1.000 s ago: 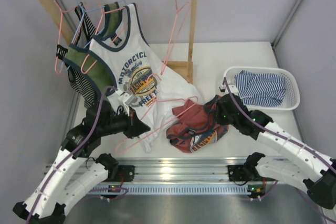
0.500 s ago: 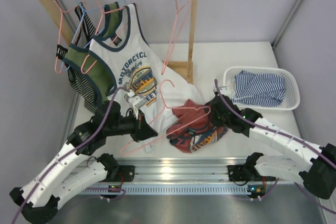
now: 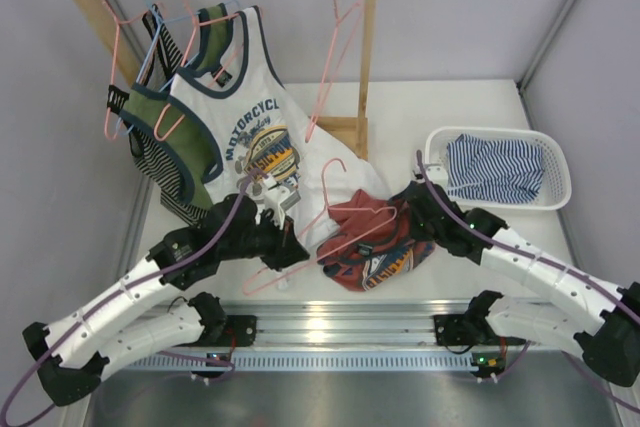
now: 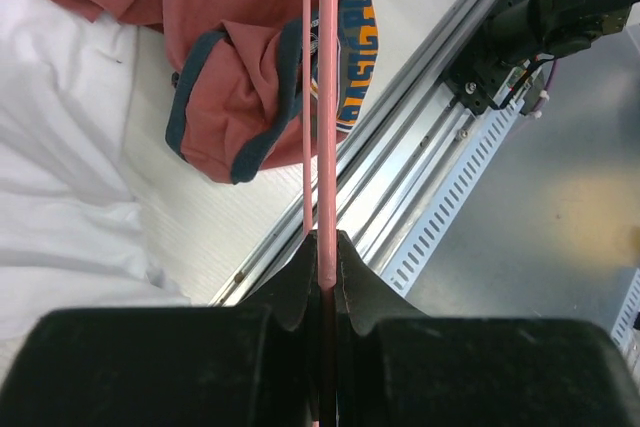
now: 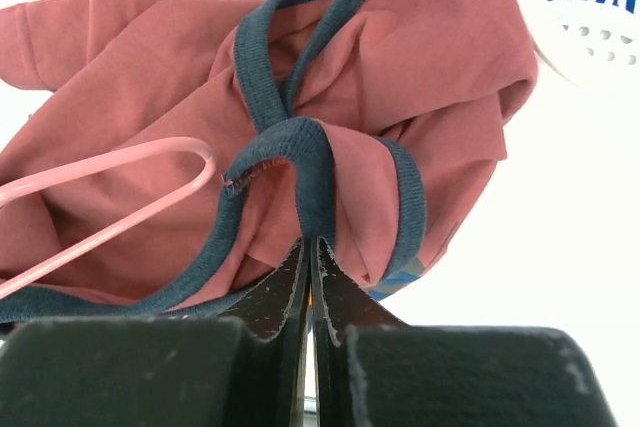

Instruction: Place the tank top on the hanger

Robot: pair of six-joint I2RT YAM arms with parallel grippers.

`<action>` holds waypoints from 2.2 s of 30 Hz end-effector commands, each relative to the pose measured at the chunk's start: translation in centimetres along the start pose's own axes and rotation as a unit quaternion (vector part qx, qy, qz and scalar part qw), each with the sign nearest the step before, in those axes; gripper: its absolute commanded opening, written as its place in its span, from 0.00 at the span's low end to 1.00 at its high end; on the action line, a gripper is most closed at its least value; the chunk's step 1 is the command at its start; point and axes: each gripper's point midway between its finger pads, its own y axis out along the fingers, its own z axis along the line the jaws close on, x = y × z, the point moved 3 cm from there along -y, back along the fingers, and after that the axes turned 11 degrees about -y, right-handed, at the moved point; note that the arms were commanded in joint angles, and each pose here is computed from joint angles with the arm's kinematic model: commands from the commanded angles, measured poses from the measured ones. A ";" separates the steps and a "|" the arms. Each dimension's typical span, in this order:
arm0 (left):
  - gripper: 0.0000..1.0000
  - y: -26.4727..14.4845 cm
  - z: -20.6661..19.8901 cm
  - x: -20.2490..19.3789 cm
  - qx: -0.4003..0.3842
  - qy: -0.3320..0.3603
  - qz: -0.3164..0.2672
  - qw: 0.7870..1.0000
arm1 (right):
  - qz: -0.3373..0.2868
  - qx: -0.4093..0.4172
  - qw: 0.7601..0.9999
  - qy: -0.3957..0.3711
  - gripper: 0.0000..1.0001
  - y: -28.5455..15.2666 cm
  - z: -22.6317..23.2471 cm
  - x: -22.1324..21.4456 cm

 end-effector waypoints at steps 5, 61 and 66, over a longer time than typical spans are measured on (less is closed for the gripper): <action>0.00 0.0 -1.8 2.1 -0.028 0.014 -0.029 0.999 | -0.043 0.005 0.999 0.016 0.00 -2.2 -0.2 2.1; 0.00 7.8 -2.6 1.8 -0.100 0.007 -0.008 0.995 | -0.091 0.009 0.996 0.023 0.02 -5.7 0.7 4.0; 0.00 8.7 -2.6 1.9 -0.106 0.007 -0.009 0.994 | -0.059 -0.040 0.997 0.011 0.14 -4.6 -0.3 2.6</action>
